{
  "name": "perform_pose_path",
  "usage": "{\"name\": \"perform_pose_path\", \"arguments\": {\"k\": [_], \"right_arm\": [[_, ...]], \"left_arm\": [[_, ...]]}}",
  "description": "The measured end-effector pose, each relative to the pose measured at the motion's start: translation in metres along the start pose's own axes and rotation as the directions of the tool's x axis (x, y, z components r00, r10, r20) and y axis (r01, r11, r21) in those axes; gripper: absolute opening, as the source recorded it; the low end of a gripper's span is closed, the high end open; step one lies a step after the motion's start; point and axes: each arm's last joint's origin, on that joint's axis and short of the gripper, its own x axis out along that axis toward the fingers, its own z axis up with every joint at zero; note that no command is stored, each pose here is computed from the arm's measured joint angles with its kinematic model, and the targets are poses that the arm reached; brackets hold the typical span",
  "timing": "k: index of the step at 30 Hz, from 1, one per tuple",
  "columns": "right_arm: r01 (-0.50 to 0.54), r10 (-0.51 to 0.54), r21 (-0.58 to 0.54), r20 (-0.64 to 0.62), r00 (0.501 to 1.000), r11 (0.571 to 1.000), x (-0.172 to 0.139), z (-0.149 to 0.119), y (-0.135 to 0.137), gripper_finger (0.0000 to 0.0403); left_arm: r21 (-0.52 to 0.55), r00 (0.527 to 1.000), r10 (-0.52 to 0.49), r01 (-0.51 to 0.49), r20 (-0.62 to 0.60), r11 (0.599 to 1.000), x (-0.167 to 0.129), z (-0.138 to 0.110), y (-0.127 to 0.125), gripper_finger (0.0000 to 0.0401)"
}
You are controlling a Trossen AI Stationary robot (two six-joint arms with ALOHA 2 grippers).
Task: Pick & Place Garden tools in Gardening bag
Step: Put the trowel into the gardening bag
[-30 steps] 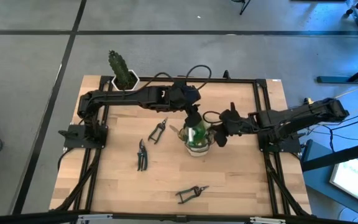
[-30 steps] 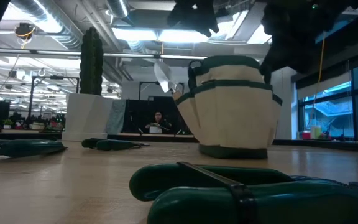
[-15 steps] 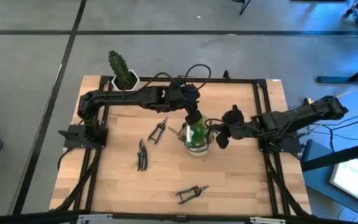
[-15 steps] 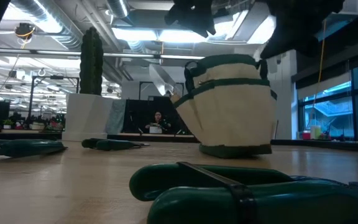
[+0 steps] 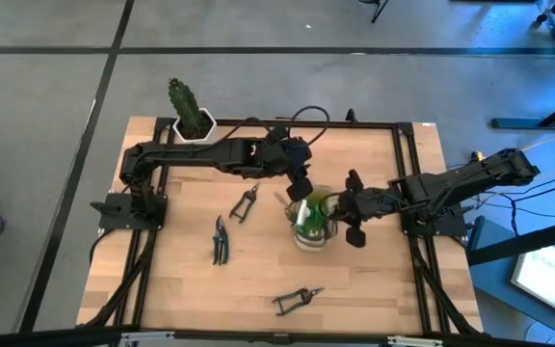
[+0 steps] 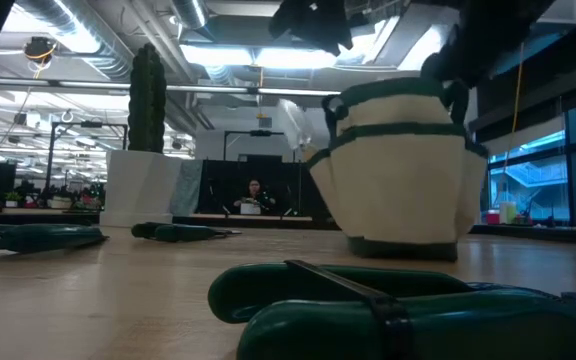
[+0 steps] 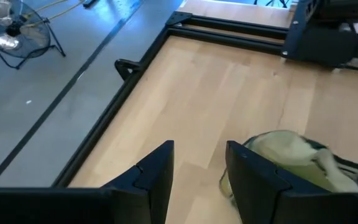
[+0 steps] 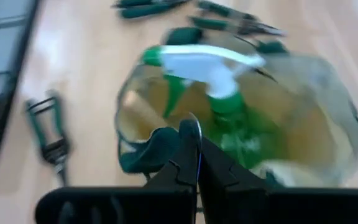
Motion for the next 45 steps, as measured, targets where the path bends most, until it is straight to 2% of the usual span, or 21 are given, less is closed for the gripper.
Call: {"name": "perform_pose_path", "arguments": {"k": [4,8,12,19,23,29,39,45], "right_arm": [[-0.135,0.138,-0.099,0.025,0.99,0.986,0.0,0.005,0.005,0.0],[-0.23,0.244,-0.201,0.048,0.969,0.952,-0.001,0.01,0.009,0.0],[-0.304,0.312,-0.219,0.004,0.95,0.927,-0.001,0.009,0.006,0.0],[-0.284,0.271,-0.197,-0.093,0.958,0.938,0.006,0.001,0.002,0.0],[-0.289,0.28,-0.215,-0.068,0.957,0.933,0.006,0.003,0.003,0.0],[-0.287,0.312,-0.288,0.043,0.949,0.914,0.008,0.014,0.006,0.0],[-0.283,0.273,-0.283,-0.078,0.959,0.916,0.035,0.005,0.007,0.0],[-0.29,0.283,-0.282,-0.065,0.957,0.914,0.044,0.007,0.009,0.0]], "left_arm": [[-0.005,0.999,-0.038,0.038,-0.015,0.999,-0.001,-0.001,-0.003,0.0141],[-0.009,0.998,-0.054,0.054,-0.038,0.999,-0.001,-0.004,-0.003,0.0141],[-0.006,0.997,-0.053,0.053,-0.051,0.999,-0.001,-0.005,-0.003,0.0141],[-0.006,0.997,-0.053,0.053,-0.051,0.999,-0.001,-0.005,-0.003,0.0141],[-0.007,0.996,-0.067,0.066,-0.054,0.998,-0.001,-0.005,-0.003,0.0141],[-0.017,0.992,-0.097,0.096,-0.083,0.995,-0.001,-0.007,-0.004,0.0141],[-0.021,0.992,-0.079,0.077,-0.093,0.997,-0.001,-0.009,-0.003,0.0141],[-0.02,0.992,-0.077,0.076,-0.095,0.997,-0.001,-0.009,-0.003,0.0141]]}}
